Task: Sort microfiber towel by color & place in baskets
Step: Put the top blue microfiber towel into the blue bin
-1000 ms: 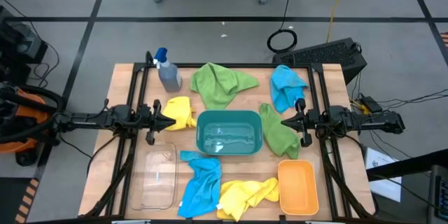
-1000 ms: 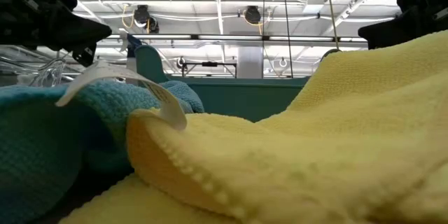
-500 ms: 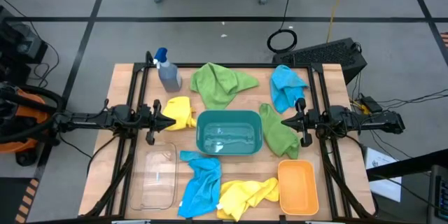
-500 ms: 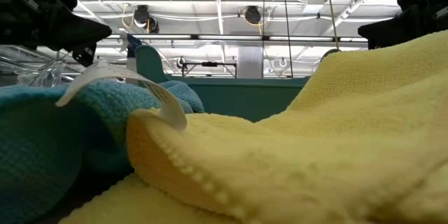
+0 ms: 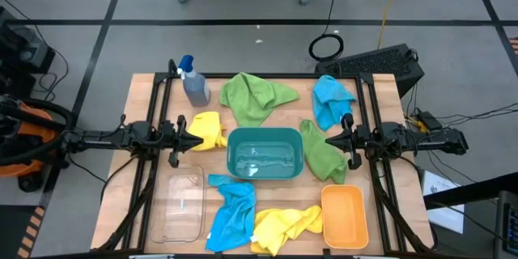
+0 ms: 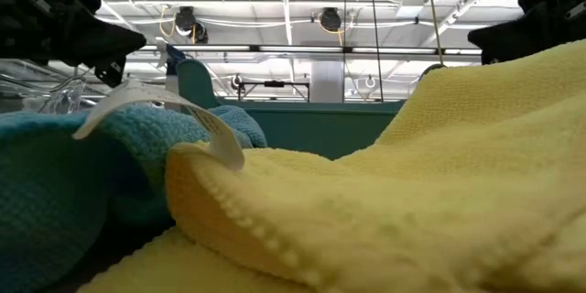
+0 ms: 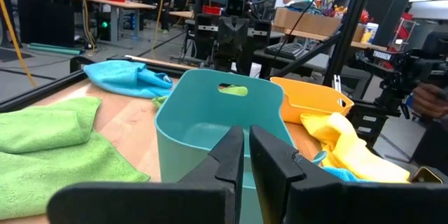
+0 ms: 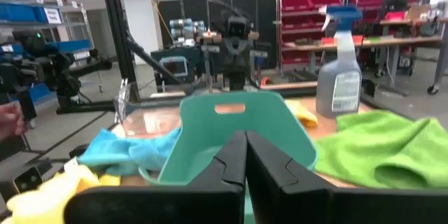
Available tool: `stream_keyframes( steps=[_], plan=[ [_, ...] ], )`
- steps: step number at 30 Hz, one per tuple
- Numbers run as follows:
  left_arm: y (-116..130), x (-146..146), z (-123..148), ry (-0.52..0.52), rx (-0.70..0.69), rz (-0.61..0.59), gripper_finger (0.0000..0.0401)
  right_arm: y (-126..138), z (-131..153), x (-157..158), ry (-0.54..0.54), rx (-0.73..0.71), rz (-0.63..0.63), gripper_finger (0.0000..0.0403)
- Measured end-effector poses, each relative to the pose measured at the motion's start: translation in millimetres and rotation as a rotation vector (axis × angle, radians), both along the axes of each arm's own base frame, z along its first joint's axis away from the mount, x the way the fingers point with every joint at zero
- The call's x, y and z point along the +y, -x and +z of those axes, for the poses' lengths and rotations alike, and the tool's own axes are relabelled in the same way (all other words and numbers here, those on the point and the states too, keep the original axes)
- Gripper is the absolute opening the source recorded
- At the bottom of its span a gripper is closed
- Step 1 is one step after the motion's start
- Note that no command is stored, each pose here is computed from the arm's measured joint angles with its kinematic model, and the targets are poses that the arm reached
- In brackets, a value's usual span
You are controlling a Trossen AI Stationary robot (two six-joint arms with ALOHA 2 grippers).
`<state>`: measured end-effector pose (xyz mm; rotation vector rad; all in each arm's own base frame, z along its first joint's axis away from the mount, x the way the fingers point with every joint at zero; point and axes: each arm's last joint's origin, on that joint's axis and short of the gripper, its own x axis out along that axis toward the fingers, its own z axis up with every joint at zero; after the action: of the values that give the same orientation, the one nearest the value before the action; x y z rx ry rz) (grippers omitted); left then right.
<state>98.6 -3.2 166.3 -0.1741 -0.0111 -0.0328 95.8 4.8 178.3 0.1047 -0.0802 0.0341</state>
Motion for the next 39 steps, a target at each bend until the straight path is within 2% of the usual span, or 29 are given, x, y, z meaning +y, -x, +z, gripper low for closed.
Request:
stream_keyframes(
  steps=[6, 16, 22, 26, 30, 34, 39],
  plan=[
    [0.0, 0.0, 0.8, 0.002, -0.009, 0.000, 0.0032, 3.3, 31.9, -0.5, 0.007, 0.000, -0.011, 0.0000],
    [0.0, 0.0, 1.0, 0.002, -0.010, -0.001, 0.0032, -9.8, 129.3, -1.1, 0.040, 0.114, -0.058, 0.0000],
    [0.0, 0.2, 1.1, 0.002, -0.011, 0.006, 0.0032, -22.3, 189.3, -0.3, 0.169, 0.163, -0.055, 0.0000],
    [0.0, 1.2, 1.2, 0.003, -0.012, 0.042, 0.0032, -27.0, 225.2, -0.6, 0.162, 0.192, -0.073, 0.0000],
    [0.1, 1.5, 1.6, 0.004, -0.016, 0.053, 0.0032, -31.6, 237.8, -3.6, 0.104, 0.259, -0.187, 0.0000],
    [0.1, 1.6, 1.6, 0.004, -0.017, 0.054, 0.0032, -36.0, 227.2, -7.6, 0.079, 0.376, -0.340, 0.0003],
    [0.1, 1.6, 1.6, 0.004, -0.016, 0.056, 0.0032, -39.5, 215.7, -8.7, 0.016, 0.481, -0.405, 0.0014]
  ],
)
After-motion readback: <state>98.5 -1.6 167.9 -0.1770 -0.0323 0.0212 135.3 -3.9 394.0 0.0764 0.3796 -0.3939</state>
